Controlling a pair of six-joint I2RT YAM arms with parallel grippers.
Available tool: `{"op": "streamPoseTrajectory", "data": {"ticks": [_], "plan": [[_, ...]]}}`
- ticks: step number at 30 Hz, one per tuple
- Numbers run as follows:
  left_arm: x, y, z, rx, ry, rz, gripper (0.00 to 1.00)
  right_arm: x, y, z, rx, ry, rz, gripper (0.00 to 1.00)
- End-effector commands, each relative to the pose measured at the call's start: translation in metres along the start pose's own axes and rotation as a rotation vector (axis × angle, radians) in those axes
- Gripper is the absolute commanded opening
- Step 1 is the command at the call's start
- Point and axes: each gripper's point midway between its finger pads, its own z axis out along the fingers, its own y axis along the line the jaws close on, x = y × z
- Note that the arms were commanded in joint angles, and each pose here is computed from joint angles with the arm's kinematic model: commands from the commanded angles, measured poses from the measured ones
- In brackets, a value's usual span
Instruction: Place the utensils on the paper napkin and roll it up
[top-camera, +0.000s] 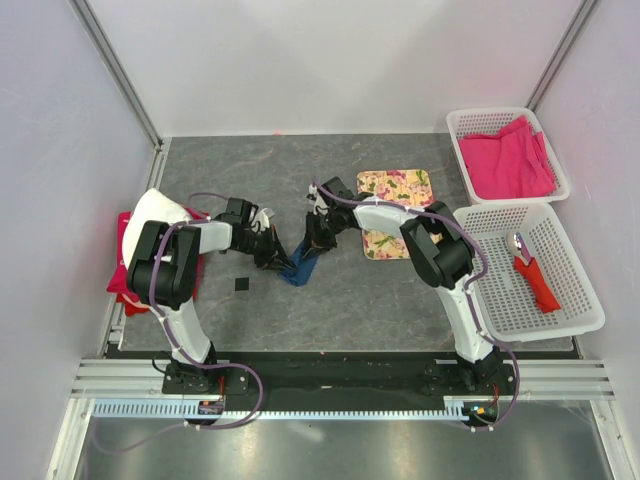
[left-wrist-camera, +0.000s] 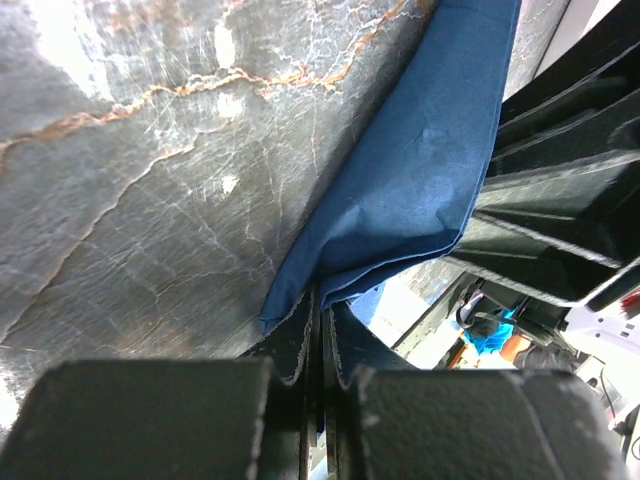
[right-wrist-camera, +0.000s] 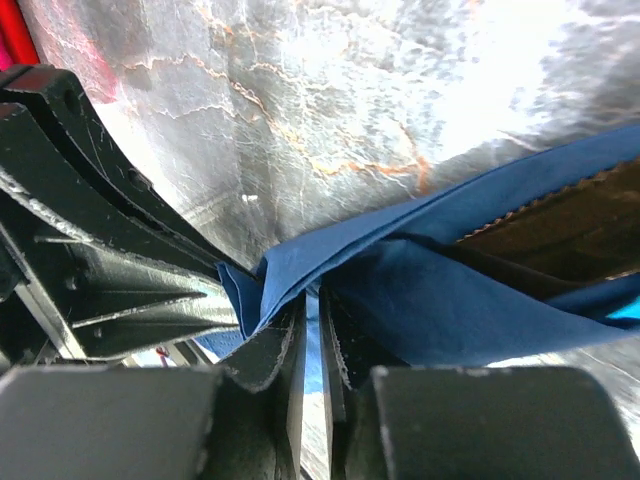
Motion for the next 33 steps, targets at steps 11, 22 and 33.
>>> {"op": "streamPoseTrajectory", "data": {"ticks": [11,22,33], "plan": [[-0.008,0.026,0.004,-0.115,-0.023,-0.001,0.02,-0.028,-0.007,-0.043,0.004,-0.062,-0.024,0.17],[-0.007,0.025,0.004,-0.109,-0.019,0.004,0.02,-0.031,-0.009,-0.029,-0.122,-0.053,0.104,0.13],[-0.016,-0.002,-0.009,-0.036,-0.056,0.074,0.02,-0.008,-0.053,-0.003,-0.041,-0.023,0.205,0.04]]}}
